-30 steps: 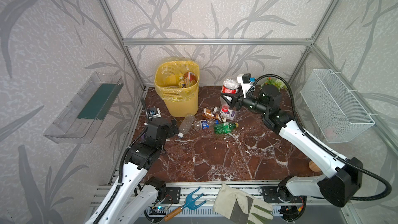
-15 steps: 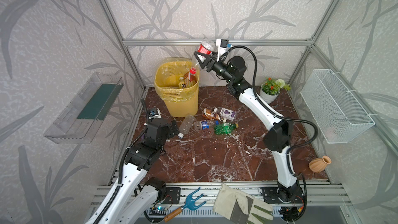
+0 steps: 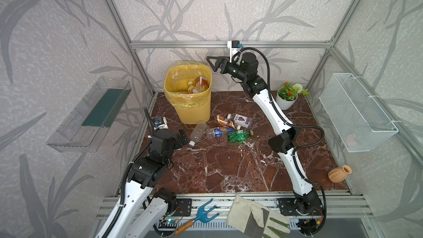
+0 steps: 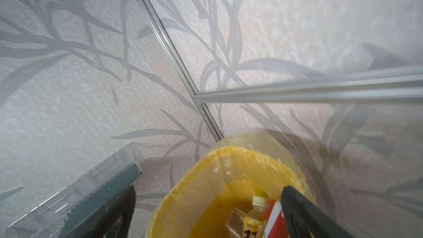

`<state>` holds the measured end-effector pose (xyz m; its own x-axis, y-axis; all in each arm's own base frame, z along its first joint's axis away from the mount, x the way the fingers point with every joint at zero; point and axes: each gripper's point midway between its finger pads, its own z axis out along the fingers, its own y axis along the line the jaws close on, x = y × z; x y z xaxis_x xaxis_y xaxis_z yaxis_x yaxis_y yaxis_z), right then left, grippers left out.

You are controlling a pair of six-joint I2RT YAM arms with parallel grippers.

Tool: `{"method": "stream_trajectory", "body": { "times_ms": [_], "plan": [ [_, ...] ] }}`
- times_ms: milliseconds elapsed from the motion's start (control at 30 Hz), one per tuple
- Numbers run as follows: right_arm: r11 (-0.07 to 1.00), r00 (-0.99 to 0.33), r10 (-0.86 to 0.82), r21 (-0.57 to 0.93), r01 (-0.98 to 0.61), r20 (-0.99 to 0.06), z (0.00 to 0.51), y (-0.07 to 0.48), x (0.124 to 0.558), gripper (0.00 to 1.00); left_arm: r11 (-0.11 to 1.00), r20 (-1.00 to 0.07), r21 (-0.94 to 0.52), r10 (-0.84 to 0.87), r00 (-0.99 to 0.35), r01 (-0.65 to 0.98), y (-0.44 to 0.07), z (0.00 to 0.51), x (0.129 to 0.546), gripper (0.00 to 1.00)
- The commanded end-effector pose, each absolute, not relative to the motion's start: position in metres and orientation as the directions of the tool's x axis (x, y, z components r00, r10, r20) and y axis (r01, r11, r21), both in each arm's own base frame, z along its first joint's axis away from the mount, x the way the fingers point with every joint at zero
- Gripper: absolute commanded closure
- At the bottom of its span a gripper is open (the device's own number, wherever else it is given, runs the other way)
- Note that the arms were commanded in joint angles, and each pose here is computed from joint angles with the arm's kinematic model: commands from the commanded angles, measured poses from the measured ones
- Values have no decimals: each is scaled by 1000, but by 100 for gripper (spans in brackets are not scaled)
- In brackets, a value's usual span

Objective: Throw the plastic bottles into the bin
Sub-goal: 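Draw the right gripper back while the left gripper reaches for the clear bottle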

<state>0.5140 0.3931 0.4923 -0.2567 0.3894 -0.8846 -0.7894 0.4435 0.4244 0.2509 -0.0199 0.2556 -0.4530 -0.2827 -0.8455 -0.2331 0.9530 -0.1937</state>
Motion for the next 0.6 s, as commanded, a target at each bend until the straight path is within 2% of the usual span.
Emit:
{"method": "stream_trajectory", "body": {
  "times_ms": [0,100,200,267,467,567],
  "plan": [
    [421,-141,378,306,-854,-915,562,373,459,1,946,-837,-181,-291,-463,-268,-15,249,248,1],
    [445,-119,306,252,-859,-945,556,367,445,1,946,-839,-177,-289,-461,-272,-14,249,248,1],
    [544,14,312,166,-823,-950,546,344,428,1,945,-840,-170,-286,-461,-278,-12,248,248,1],
    [605,100,349,143,-783,-932,550,308,406,1,947,-840,-170,-283,-462,-272,-13,247,249,1],
    [683,158,222,38,-729,-962,494,263,354,1,954,-821,-168,-275,-501,-247,-23,237,258,1],
    [734,137,173,35,-678,-975,452,239,342,1,957,-800,-175,-275,-533,-230,-31,230,262,1]
  ]
}}
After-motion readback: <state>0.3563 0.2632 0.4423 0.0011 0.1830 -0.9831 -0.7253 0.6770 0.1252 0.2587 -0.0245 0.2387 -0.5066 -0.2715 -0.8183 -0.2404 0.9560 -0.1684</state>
